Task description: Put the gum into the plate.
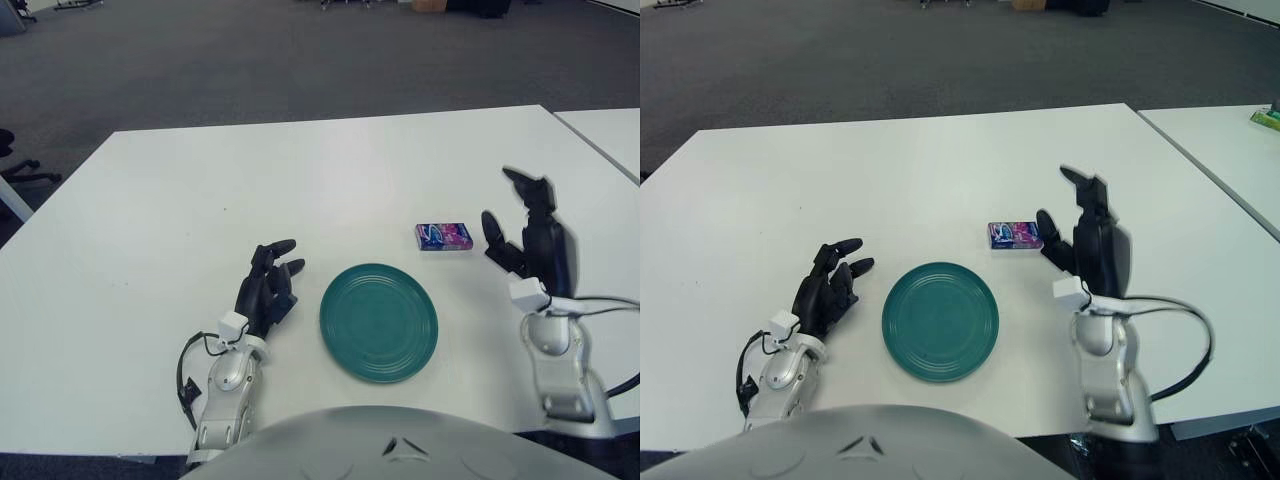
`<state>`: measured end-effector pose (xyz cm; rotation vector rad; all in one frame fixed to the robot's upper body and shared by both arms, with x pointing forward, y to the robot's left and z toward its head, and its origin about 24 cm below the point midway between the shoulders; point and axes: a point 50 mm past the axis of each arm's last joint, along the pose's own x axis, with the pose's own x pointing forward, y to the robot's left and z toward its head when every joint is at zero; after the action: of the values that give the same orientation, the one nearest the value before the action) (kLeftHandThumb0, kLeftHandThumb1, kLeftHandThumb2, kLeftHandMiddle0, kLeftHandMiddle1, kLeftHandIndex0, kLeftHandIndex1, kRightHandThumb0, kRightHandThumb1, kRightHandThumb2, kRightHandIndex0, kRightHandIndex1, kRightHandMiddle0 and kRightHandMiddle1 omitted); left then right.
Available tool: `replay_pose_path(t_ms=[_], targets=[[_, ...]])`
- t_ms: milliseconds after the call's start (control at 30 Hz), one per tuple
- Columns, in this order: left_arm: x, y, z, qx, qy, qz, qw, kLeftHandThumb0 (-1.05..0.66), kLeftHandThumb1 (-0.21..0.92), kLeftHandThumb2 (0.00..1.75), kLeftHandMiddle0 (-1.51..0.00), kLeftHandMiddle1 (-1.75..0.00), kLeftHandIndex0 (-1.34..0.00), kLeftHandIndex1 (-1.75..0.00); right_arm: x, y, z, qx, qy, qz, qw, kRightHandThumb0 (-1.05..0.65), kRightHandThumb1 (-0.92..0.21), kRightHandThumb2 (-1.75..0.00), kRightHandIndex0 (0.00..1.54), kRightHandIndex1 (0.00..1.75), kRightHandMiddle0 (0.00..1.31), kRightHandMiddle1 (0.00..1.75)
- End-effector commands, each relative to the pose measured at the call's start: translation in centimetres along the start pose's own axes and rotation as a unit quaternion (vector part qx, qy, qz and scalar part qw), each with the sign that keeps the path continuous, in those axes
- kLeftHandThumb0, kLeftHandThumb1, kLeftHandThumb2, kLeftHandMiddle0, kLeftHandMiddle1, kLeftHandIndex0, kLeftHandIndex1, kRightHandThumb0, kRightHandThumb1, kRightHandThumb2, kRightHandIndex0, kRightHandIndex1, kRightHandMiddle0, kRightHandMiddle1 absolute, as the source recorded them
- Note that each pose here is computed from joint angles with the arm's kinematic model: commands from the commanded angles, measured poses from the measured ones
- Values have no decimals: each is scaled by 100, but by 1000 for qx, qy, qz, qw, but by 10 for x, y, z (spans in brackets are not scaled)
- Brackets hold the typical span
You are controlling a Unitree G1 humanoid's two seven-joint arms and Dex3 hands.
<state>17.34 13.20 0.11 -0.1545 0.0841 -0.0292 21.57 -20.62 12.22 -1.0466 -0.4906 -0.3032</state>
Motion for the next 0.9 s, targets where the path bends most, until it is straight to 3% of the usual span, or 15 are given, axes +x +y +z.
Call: replay_pose_path(t_ms=[0,200,467,867], targets=[[3,0,1,10,-6,-7,1000,-82,92,81,-36,-84,-12,-110,8,17,-2,-63,-17,39,997,-74,-92,-53,45,1,0,80],[3,-2,1,12,-8,-7,1000,-82,92,82,-38,-84,-14,-109,20,36,-2,-115,-20,107,987,-74,-92,-45,41,0,0,76],[3,-3,3,16,-14,-9,1000,-83,92,82,-38,-83,-15,-108,34,67,-10,-149,-16,220,964,-77,-92,-49,34,0,0,69],[1,-4,5,14,-17,-10,1000,-84,92,82,-37,-81,-13,-106,18,94,-19,-130,5,320,938,-76,-92,-41,30,0,0,65]])
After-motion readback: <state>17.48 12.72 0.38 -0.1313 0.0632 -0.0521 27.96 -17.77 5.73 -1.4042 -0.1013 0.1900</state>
